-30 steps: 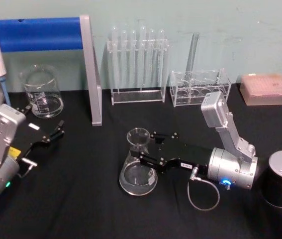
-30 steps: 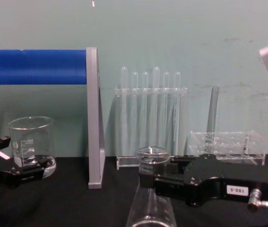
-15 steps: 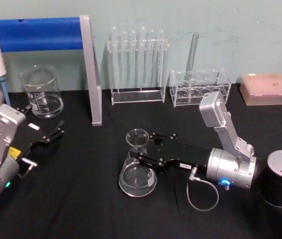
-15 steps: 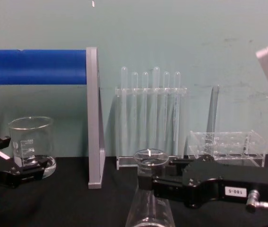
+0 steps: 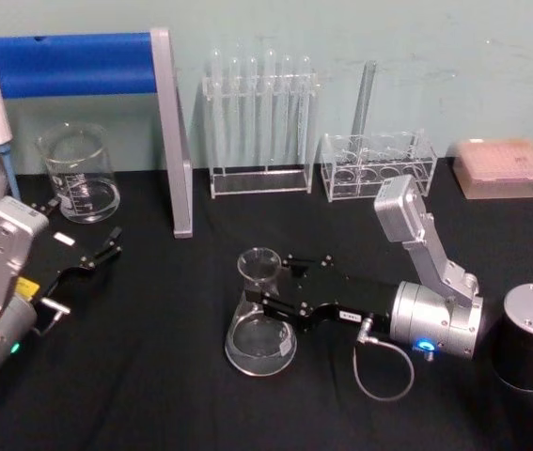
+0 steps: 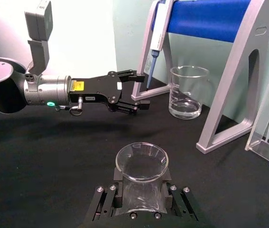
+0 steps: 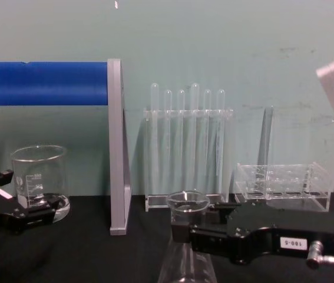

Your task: Grasp the erlenmeyer flask with one hand, shake it three times, then place it back.

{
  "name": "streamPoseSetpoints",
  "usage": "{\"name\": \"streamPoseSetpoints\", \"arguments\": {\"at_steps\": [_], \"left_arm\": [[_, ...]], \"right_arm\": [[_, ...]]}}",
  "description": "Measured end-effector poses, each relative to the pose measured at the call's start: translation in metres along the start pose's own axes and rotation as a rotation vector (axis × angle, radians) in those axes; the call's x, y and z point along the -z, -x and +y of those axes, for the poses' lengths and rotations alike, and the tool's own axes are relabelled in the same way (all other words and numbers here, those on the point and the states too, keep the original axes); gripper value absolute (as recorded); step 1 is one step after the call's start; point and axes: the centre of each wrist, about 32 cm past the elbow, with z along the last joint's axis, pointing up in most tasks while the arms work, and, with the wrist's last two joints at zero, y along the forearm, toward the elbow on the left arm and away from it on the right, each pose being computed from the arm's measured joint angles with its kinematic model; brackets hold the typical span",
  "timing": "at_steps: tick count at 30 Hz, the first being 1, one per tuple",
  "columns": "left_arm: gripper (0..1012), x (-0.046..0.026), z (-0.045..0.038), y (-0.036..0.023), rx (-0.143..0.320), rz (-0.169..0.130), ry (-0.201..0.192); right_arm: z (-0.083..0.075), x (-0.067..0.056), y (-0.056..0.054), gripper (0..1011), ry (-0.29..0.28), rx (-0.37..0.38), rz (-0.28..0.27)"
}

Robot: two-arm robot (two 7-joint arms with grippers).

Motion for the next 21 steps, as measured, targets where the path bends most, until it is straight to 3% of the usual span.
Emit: {"name": "streamPoseSetpoints", "arguments": {"at_steps": [21], "left_arm": [[1001, 0.0, 0.0, 0.0, 0.0, 0.0, 0.0]], "right_arm": [[0.0007, 0.0009, 0.0002, 447, 0.012, -0.003, 0.004]]}}
